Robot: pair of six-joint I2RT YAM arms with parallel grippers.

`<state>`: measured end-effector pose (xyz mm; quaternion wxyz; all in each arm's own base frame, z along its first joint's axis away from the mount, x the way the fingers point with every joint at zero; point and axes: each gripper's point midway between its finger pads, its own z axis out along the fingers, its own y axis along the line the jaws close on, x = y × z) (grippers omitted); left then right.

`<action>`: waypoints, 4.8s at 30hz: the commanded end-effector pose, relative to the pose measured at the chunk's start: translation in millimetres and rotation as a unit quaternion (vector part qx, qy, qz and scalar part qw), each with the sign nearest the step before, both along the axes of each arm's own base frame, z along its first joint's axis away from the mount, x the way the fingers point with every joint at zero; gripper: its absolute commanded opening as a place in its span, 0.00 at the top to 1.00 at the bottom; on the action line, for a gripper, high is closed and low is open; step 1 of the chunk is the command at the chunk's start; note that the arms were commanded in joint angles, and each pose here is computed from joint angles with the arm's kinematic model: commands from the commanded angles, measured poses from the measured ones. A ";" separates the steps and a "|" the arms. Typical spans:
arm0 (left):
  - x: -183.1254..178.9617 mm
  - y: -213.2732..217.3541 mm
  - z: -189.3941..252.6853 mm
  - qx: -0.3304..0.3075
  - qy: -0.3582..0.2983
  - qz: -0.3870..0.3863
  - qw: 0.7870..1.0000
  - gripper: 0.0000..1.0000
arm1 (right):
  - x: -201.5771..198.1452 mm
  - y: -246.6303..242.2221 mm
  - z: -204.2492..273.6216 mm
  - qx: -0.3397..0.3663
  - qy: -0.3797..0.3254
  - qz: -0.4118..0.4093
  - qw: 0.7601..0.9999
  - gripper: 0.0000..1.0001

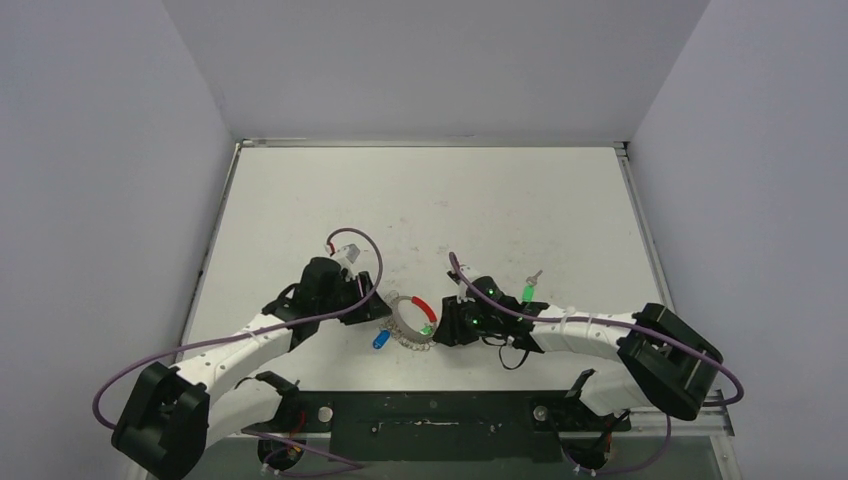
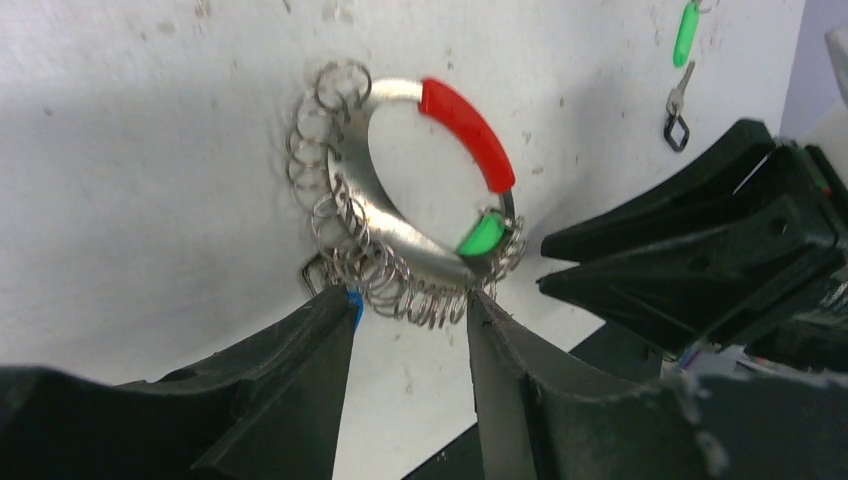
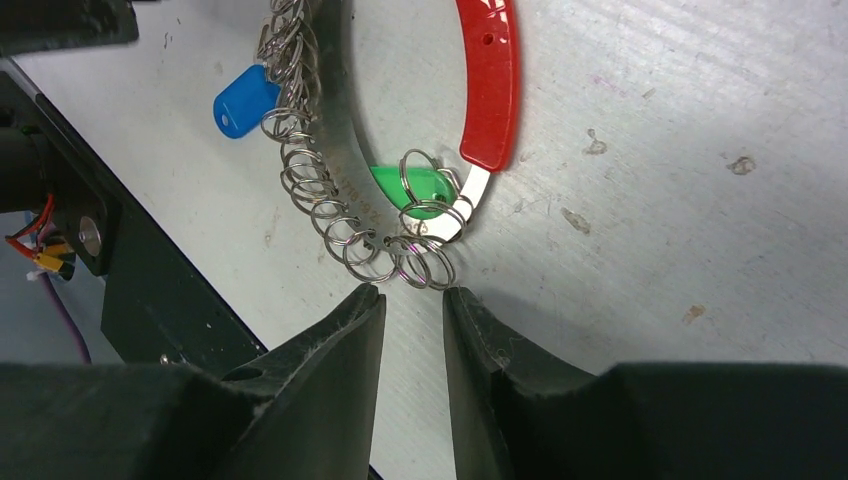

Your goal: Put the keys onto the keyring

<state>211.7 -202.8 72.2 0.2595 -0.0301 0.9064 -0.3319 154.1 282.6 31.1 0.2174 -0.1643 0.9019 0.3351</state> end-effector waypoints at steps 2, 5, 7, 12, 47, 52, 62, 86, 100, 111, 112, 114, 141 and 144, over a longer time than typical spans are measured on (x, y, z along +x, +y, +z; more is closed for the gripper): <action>-20.0 -21.5 17.8 -0.092 0.000 -0.009 0.996 0.57 | 9.5 20.6 13.1 0.042 -0.010 0.013 0.999 0.71; -29.9 -30.1 20.1 -0.108 -0.004 -0.012 0.994 0.58 | 9.1 23.1 10.0 0.046 -0.004 0.013 0.999 0.73; -36.4 -37.9 20.6 -0.110 -0.006 -0.019 0.994 0.59 | 9.3 25.0 9.2 0.048 -0.001 0.013 0.999 0.75; -49.6 -59.0 20.4 -0.102 -0.013 -0.046 0.994 0.63 | 9.4 25.8 6.8 0.049 0.001 0.012 0.999 0.78; -58.4 -89.9 3.0 0.004 -0.034 -0.078 0.996 0.67 | 7.5 24.6 13.1 0.040 -0.009 0.011 0.999 0.78; -59.0 -96.2 -2.9 0.002 -0.030 -0.085 0.996 0.69 | 5.9 28.5 9.7 0.037 -0.007 0.014 0.999 0.83; -60.4 -94.4 -13.9 0.007 -0.024 -0.081 0.996 0.74 | 8.8 24.7 -6.0 0.015 -0.004 0.005 1.000 0.91; -64.4 -73.9 -58.2 0.116 0.004 -0.070 0.991 1.00 | 35.1 38.1 7.3 0.009 -0.038 -0.012 0.999 0.91; -62.4 -84.9 -51.5 0.073 -0.001 -0.056 0.996 1.00 | 37.6 13.6 35.2 0.024 -0.067 -0.052 0.996 0.62; -64.8 -94.8 -41.4 -0.013 0.029 -0.014 0.999 1.00 | 8.8 1.6 38.5 0.091 -0.025 -0.068 0.993 0.64; -65.6 -96.0 -40.6 -0.022 0.032 -0.012 0.999 1.00 | 6.8 2.5 37.9 0.099 -0.019 -0.069 0.993 0.65; -65.9 -98.0 -38.5 -0.039 0.037 -0.009 0.999 1.00 | 3.2 5.6 37.9 0.118 -0.004 -0.073 0.990 0.66; -58.6 -90.0 -16.7 -0.207 0.091 0.062 0.972 1.00 | -13.0 32.5 28.5 0.240 0.079 -0.126 0.959 0.68; -58.4 -89.4 -16.7 -0.215 0.093 0.066 0.970 1.00 | -12.8 33.1 23.2 0.238 0.081 -0.132 0.959 0.74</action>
